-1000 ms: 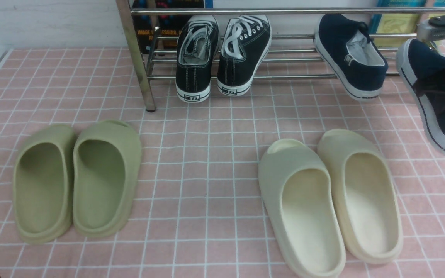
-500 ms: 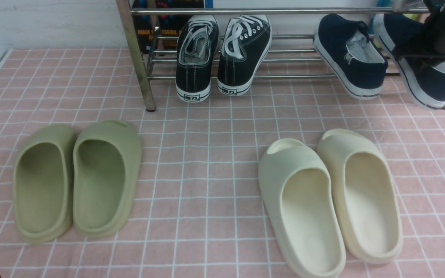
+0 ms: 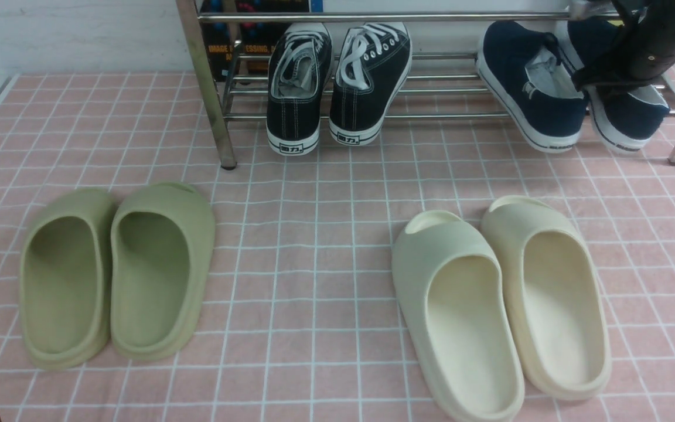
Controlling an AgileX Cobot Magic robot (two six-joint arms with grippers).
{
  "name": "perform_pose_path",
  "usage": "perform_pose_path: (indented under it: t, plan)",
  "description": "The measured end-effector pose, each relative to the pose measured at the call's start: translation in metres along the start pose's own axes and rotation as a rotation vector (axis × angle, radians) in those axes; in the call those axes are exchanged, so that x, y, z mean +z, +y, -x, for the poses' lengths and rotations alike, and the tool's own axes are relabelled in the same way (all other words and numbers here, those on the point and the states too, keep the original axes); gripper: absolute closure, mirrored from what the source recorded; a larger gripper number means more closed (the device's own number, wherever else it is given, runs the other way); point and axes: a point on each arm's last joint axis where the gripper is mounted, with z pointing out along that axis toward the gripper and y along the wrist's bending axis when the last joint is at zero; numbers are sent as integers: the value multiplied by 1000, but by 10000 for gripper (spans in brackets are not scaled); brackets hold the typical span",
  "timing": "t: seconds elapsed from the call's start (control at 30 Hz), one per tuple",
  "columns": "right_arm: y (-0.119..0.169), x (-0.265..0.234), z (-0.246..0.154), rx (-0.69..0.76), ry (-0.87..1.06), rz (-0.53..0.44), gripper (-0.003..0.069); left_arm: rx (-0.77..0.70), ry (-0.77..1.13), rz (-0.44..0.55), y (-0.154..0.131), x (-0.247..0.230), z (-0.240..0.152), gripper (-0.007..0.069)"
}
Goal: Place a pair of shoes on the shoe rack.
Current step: Use the right arm to put a shoe into the shoe rack
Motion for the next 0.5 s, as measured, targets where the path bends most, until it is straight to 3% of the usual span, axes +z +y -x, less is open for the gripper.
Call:
perform_pose_path:
  t: [0.13,0.23,0.33,0.43,0.5]
  plan:
    - [-1,0,1,-4,-14,-6,503,0,1,0,0,0,0,389]
    - [-1,-6,1,-6,10,-4,358,1,1,0,0,0,0,389]
    - [-1,-23,0,3,53,7,272,1,1,0,0,0,0,389]
    - [-1,-48,0,7,92,16,255,1,1,0,0,0,0,389]
    - [-2,-82,1,8,113,18,282,2,1,1,0,0,0,389]
